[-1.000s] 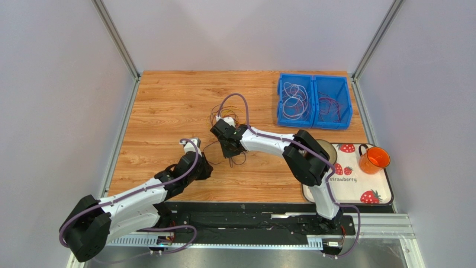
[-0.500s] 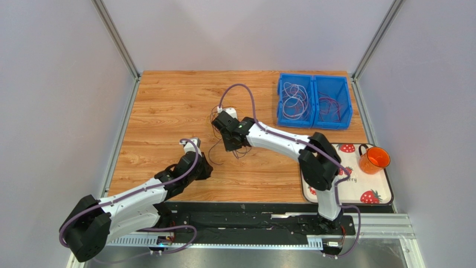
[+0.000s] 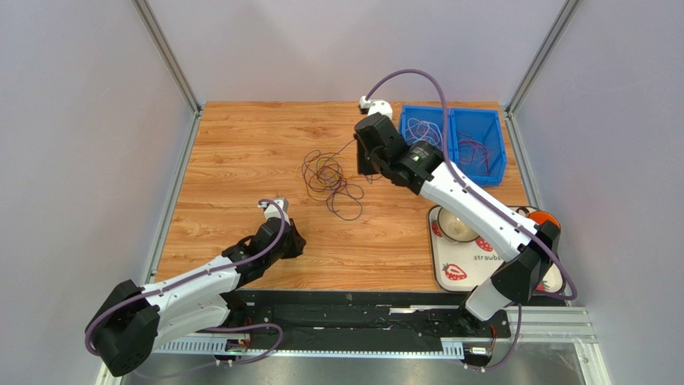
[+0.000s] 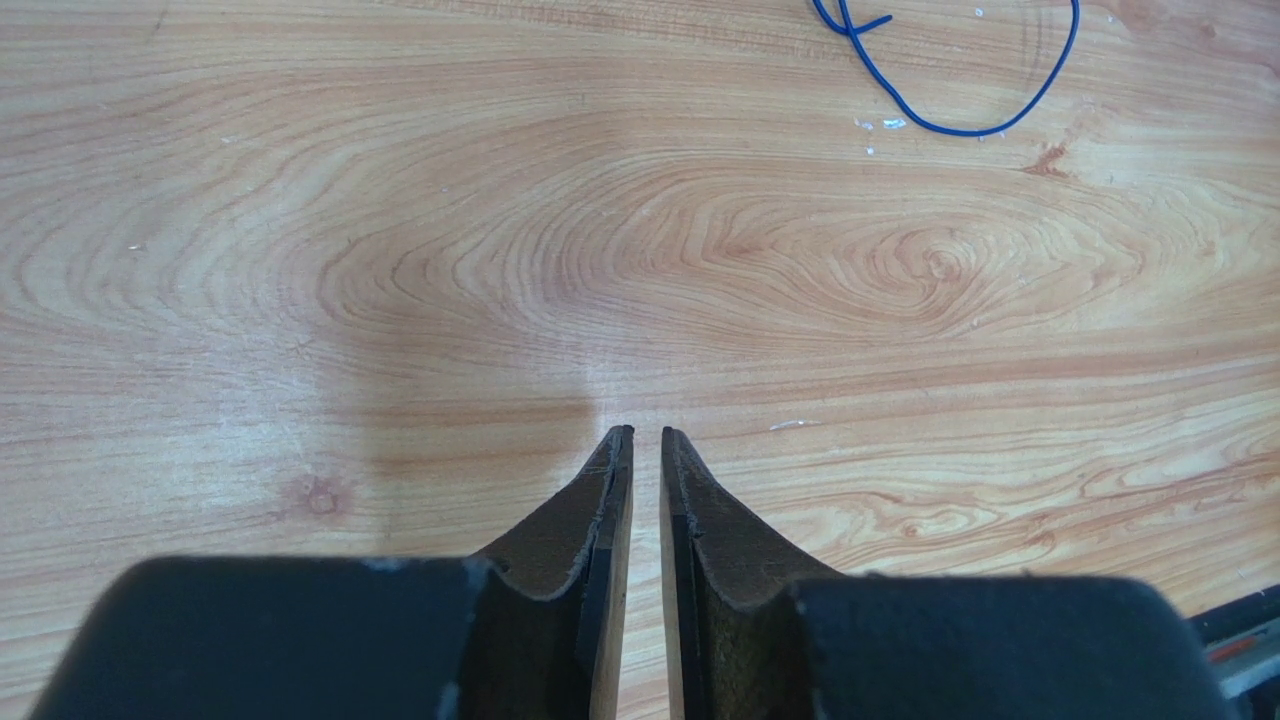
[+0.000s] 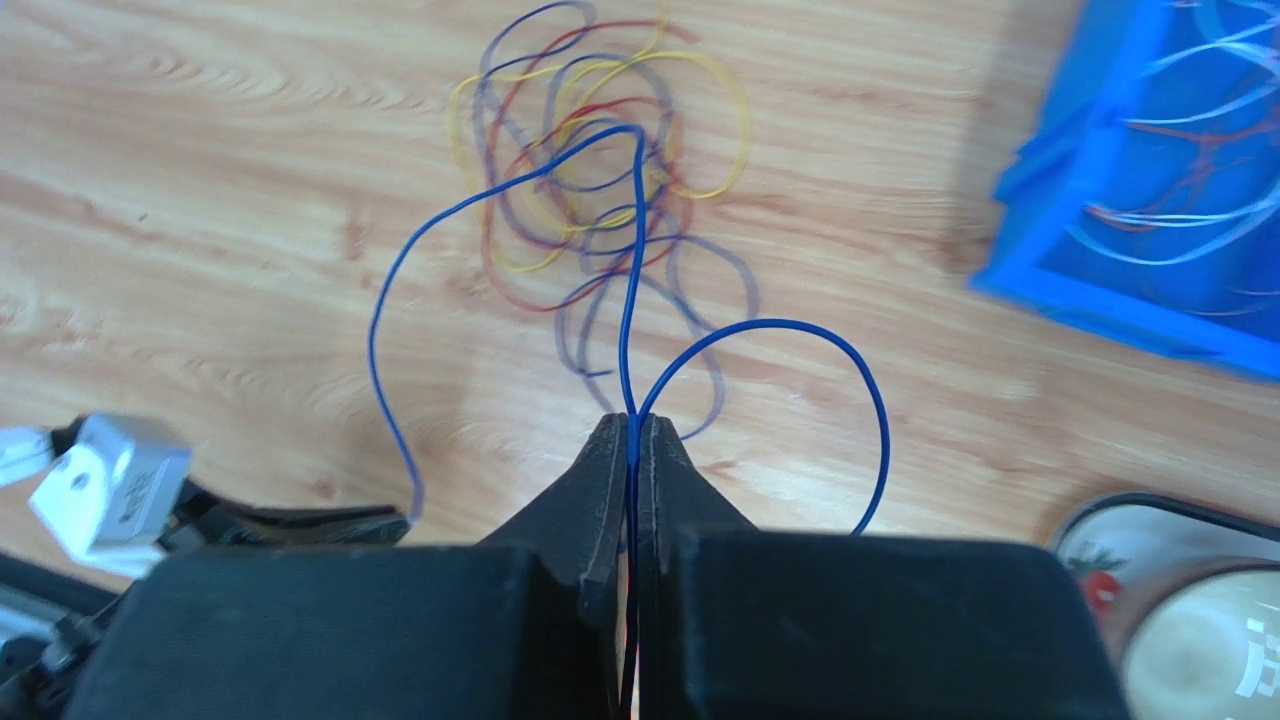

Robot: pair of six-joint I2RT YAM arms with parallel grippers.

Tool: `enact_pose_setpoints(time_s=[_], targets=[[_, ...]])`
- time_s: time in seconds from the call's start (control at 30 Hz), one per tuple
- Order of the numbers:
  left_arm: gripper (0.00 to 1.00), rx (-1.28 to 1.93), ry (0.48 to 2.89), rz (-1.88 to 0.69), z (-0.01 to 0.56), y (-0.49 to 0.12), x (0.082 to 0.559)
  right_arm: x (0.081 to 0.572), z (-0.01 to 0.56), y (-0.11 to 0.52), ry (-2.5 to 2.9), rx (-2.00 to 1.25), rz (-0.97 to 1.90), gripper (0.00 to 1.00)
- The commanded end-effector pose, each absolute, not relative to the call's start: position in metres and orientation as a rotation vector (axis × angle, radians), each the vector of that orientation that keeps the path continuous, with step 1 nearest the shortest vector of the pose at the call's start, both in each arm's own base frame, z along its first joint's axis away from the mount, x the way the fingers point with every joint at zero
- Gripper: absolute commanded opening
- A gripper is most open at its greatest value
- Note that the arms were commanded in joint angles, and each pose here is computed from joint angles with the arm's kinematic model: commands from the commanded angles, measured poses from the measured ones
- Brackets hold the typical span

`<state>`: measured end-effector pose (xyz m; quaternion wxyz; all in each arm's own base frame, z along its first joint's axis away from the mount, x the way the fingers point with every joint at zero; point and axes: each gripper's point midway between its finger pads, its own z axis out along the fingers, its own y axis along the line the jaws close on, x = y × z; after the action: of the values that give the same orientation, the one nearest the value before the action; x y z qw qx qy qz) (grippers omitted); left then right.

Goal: Untangle the cables

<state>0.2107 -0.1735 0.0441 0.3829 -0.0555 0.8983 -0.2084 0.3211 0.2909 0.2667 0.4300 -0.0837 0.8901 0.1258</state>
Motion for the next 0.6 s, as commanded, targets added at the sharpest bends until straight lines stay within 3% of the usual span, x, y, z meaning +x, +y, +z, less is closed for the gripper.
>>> enact_pose_setpoints(time_s=[0.0,0.57], targets=[[0.20,-0.153,2.241,-0.572,0.058,-0.180,0.219,0.343,0.313,0.236,2.127,-0.109,0.232,0.00],[0.20,-0.150,2.239,-0.575,0.058,-0.179,0.218,0.411,0.351,0.072,1.996,0.292,-0.053,0.00]])
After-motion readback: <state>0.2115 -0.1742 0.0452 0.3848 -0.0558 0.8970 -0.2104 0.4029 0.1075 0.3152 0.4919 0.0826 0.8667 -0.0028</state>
